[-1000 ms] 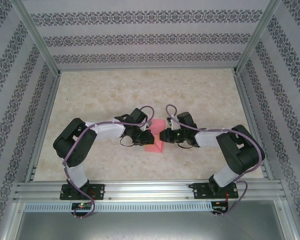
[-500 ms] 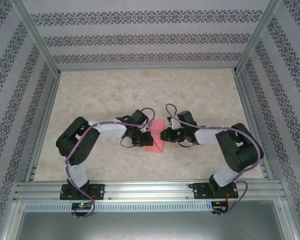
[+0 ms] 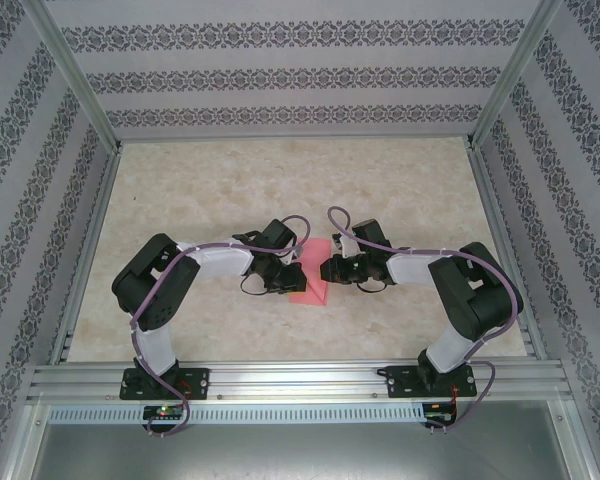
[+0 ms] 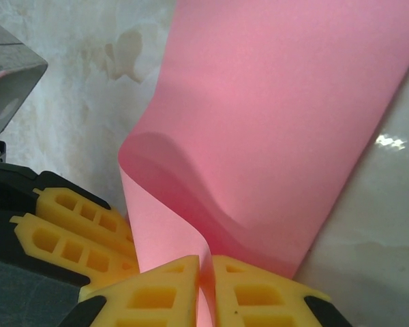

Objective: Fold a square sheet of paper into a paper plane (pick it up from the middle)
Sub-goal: Fold the triangle a second time at the center of the table.

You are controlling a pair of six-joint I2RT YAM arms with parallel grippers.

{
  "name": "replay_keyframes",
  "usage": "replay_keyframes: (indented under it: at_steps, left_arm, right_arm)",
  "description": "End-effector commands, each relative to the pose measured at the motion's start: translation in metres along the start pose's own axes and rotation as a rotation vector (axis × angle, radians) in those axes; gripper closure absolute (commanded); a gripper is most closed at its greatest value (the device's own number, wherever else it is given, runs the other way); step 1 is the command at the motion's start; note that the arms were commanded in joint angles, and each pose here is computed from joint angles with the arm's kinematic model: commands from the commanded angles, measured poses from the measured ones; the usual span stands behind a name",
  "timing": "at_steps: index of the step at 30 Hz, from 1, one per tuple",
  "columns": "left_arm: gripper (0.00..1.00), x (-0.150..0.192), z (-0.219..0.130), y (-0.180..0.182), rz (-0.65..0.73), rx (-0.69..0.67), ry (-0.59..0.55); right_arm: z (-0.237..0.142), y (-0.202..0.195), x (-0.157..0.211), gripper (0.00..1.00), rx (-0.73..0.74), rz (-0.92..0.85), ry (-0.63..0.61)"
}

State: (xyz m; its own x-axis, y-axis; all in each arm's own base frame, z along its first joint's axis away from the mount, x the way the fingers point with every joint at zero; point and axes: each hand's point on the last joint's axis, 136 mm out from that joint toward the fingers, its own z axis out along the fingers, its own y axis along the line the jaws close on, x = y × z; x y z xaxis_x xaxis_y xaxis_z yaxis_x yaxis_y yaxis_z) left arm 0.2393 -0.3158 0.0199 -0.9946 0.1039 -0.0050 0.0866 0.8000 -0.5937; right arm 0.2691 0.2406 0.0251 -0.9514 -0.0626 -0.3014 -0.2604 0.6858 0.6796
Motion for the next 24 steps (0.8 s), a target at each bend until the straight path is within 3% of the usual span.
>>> replay_keyframes:
  at_steps: [1,24]
  left_arm:
    - [0.83,0.0023,0.005,0.0,0.031,-0.028,0.014]
    - [0.83,0.0045,0.0066,-0.0002,0.038,-0.036,0.02]
  right_arm:
    - [0.0022,-0.0073,-0.0058,0.86,0.03,-0.021,-0.005]
    - [0.004,-0.0064,-0.0107,0.86,0.058,-0.081,-0.004]
